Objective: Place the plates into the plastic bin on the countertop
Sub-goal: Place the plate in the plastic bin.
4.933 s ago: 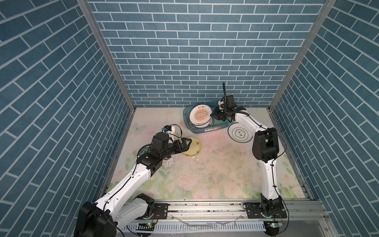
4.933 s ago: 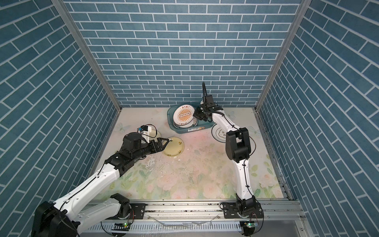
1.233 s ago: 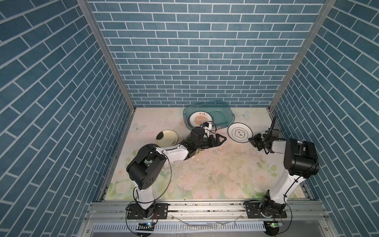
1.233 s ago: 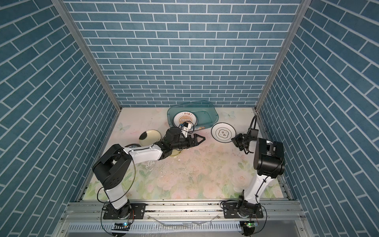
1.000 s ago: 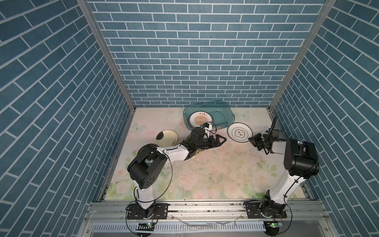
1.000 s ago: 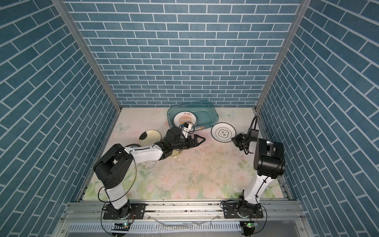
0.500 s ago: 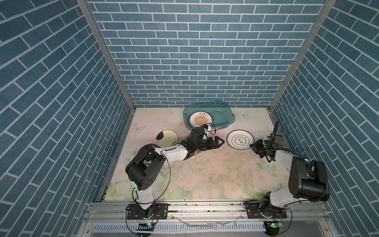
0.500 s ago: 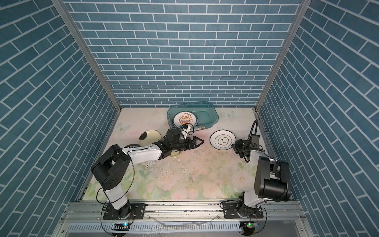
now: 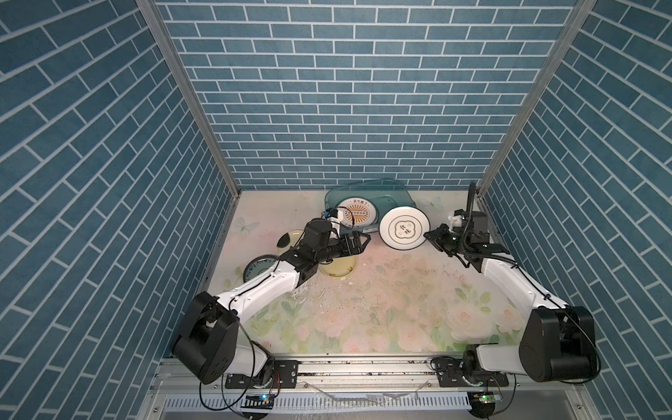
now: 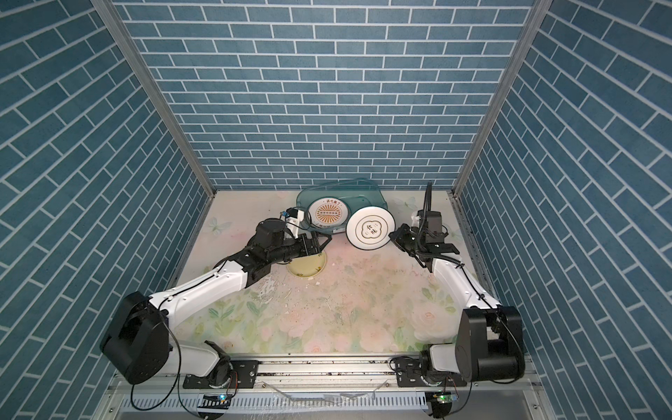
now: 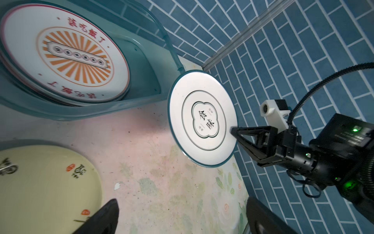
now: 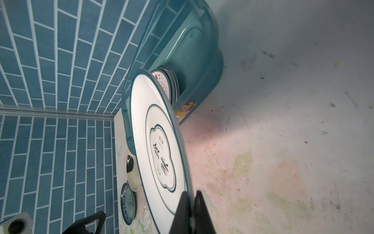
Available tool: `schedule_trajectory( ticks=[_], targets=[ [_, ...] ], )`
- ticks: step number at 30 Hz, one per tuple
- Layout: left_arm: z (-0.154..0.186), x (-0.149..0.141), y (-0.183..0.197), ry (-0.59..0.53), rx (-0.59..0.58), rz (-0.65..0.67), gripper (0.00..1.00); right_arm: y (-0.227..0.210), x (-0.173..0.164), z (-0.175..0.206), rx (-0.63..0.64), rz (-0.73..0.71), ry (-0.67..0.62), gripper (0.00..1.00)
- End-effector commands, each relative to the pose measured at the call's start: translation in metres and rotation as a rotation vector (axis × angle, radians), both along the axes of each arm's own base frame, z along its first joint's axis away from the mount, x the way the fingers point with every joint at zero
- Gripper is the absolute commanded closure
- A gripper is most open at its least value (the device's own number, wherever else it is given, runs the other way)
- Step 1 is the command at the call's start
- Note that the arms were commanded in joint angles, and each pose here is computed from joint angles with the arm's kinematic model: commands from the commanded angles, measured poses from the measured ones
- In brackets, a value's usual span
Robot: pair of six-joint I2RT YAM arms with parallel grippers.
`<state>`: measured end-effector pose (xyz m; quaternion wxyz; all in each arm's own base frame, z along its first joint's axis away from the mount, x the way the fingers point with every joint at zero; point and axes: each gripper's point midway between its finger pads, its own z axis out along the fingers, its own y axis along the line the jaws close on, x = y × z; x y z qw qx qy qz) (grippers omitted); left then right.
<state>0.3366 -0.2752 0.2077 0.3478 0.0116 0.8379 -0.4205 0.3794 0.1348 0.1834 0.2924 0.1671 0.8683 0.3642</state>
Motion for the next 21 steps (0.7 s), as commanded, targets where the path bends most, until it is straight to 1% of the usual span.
schedule_trajectory(
  ticks=[1, 4, 7, 10, 14, 21],
  targets=[
    [-0.021, -0.002, 0.028, 0.032, 0.092, 0.059, 0.0, 0.024, 0.018, 0.009, -0.03, 0.059, -0.033, 1.0],
    [-0.018, -0.005, 0.045, 0.006, 0.154, 0.1, 0.01, 0.045, 0.037, 0.012, -0.051, 0.105, -0.04, 1.0],
    [-0.014, -0.008, 0.06, -0.014, 0.192, 0.141, 0.0, 0.064, 0.058, 0.011, -0.04, 0.137, -0.041, 1.0],
    [-0.009, -0.01, 0.071, -0.025, 0.18, 0.171, 0.0, 0.087, 0.076, 0.012, -0.005, 0.177, -0.047, 1.0],
    [-0.008, -0.012, 0.079, -0.025, 0.176, 0.187, 0.0, 0.11, 0.098, 0.009, -0.001, 0.2, -0.05, 1.0],
    [-0.012, -0.014, 0.081, -0.015, 0.153, 0.191, 0.0, 0.14, 0.125, -0.011, 0.004, 0.217, -0.015, 1.0]
  ],
)
